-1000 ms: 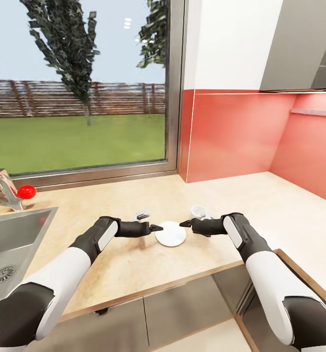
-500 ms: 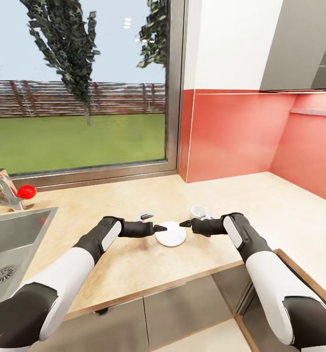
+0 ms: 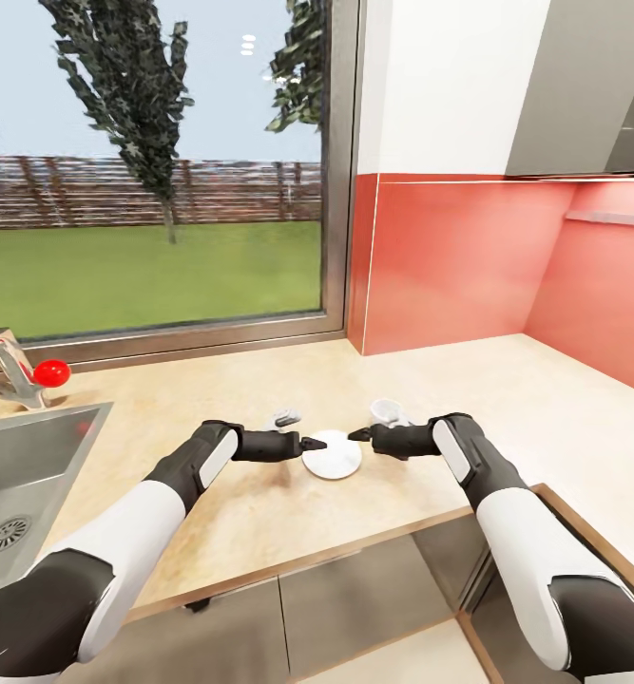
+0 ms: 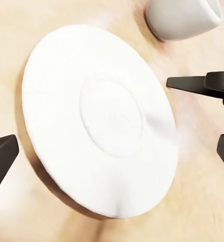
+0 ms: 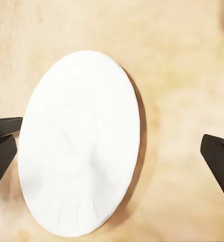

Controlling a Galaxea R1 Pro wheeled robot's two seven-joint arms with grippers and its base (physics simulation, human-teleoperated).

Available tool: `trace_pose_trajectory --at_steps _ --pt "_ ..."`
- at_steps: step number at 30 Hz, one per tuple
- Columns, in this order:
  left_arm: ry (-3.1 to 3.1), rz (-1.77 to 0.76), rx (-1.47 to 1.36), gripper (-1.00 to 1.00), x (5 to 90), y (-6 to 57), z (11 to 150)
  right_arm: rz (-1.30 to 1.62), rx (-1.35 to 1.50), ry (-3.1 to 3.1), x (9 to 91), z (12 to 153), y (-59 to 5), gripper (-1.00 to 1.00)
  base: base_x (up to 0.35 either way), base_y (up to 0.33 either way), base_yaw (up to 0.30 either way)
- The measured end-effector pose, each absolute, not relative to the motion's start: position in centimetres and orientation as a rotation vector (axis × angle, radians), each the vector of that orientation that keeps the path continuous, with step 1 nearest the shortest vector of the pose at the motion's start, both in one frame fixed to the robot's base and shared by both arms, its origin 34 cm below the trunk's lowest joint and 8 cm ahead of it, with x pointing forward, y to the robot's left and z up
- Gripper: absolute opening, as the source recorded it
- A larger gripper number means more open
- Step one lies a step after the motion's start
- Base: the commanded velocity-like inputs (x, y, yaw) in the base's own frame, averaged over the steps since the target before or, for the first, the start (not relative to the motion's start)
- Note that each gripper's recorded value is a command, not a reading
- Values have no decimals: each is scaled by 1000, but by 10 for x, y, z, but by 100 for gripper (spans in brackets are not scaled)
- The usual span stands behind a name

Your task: Set up a coffee station on the kitchen countertop: keep the coffee maker on the countertop, move the bottle of coffee from the kitchen shelf to the counter next to the coffee maker, place a paper coffee filter on top of the coffee maker, put the saucer next to the coffee maker with the coffee cup on the saucer, and place the electric kettle next to the coffee maker.

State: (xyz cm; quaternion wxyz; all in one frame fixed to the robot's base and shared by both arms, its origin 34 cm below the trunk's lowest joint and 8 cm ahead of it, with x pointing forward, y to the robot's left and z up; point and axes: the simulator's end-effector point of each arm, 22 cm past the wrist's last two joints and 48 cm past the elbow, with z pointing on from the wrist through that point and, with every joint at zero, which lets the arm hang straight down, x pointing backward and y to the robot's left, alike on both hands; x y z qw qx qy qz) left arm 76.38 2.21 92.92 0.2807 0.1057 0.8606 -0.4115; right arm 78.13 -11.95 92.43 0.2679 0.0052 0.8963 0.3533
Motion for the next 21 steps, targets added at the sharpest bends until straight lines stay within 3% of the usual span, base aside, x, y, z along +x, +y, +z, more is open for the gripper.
trace_pose_trajectory --at_steps 21 --pt "2307 -1108 280 100 764 22 929 1164 -59 2337 770 947 -90 100 0 0 0"
